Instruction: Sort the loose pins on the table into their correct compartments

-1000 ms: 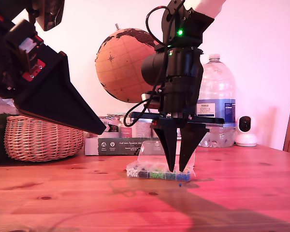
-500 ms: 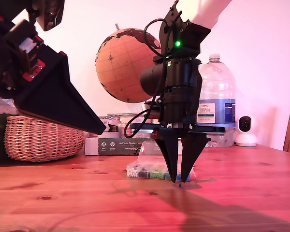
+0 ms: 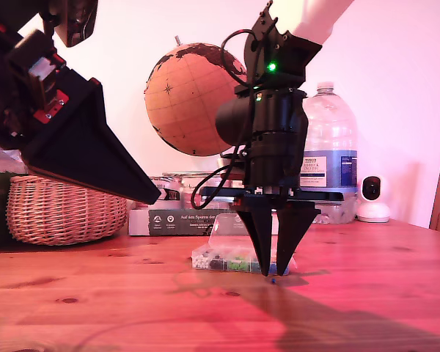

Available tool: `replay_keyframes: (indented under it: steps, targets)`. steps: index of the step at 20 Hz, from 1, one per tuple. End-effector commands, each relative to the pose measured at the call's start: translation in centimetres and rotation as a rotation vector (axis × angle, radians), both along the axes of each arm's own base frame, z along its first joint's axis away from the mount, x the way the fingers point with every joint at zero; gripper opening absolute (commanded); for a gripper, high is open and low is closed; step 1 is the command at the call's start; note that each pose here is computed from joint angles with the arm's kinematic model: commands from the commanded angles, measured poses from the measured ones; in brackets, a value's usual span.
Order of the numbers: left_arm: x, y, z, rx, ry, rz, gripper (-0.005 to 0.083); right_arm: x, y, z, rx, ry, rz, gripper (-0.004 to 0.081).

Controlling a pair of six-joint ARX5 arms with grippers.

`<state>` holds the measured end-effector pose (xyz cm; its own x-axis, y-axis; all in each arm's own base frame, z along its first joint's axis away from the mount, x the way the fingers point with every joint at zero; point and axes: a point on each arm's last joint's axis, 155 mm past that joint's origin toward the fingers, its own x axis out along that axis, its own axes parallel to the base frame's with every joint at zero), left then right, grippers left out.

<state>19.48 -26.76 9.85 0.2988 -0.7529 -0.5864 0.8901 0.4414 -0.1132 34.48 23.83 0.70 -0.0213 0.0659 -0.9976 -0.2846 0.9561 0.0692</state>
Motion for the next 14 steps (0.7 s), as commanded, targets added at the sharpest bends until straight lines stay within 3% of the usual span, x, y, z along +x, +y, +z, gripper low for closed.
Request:
replay_keyframes:
  steps: [1,8,14]
  targets:
    - [-0.3,0.2,-0.9,0.011,0.015,0.0,-0.0024,-0.3,-0.5,-1.7,-0.022,0.038,0.0,0.014]
    - [-0.3,0.2,-0.8,0.008,0.011,0.001,-0.0024,-1.2,0.1,-2.4,0.019,0.071,0.0,0.014]
    - [-0.3,0.2,-0.8,0.008,0.011,0.001,-0.0024,-1.1,-0.5,-2.8,-0.012,0.067,0.0,0.014]
